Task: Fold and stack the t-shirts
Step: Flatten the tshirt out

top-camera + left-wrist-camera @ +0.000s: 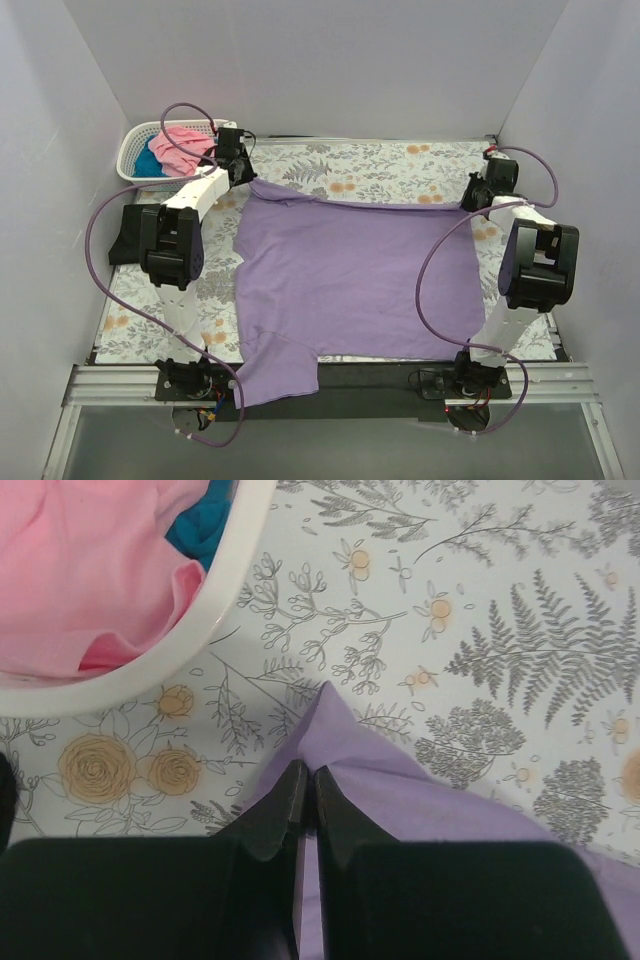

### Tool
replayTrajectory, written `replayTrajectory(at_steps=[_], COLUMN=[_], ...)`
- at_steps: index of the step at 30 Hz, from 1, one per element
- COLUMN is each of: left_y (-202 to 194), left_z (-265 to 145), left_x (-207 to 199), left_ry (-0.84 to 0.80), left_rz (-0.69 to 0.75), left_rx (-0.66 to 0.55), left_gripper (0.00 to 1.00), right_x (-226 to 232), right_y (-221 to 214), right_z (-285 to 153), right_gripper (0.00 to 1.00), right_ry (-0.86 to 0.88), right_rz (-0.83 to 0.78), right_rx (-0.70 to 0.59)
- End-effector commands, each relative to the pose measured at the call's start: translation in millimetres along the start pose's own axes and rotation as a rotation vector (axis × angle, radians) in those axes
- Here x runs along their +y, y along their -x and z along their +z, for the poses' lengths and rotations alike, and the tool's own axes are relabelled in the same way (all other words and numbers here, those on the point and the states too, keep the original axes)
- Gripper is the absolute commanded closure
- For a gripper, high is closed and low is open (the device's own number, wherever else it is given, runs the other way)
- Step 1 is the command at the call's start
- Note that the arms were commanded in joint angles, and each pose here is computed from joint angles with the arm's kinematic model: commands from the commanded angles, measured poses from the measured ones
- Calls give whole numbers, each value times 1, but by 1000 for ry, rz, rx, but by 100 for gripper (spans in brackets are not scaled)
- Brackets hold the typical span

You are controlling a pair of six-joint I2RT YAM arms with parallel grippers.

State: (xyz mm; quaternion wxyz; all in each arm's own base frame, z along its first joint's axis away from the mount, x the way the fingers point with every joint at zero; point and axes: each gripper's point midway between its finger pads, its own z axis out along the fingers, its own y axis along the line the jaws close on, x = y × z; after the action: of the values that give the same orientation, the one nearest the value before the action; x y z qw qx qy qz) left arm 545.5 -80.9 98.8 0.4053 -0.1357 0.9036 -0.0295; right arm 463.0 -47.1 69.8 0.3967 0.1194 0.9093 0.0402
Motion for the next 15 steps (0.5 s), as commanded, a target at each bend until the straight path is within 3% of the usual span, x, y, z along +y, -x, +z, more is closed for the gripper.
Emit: replayTrajectory(at_steps=[1, 3, 9, 13, 15], left_y=[39, 48, 108, 128, 120], left_z=[-28, -42, -100, -101, -86], left_x=[-19, -27, -31, -33, -38], left_ry=[-87, -118, -138, -130, -136], left_rz=[-51, -74, -90, -50, -30], left_rx=[-64, -65, -225, -276, -244], left_gripper=[100, 100, 100, 100, 100], right_x=[-14, -22, -25, -25, -25], right_y=[53, 59, 82, 78, 74], right_z=[-1, -8, -26, -16, -10], right_gripper=[99, 99, 99, 99, 99], right_ry=[-64, -110, -139, -131, -128], right_rz=[-24, -15, -36, -41, -38], right_rx=[-143, -164, -234, -216, -202])
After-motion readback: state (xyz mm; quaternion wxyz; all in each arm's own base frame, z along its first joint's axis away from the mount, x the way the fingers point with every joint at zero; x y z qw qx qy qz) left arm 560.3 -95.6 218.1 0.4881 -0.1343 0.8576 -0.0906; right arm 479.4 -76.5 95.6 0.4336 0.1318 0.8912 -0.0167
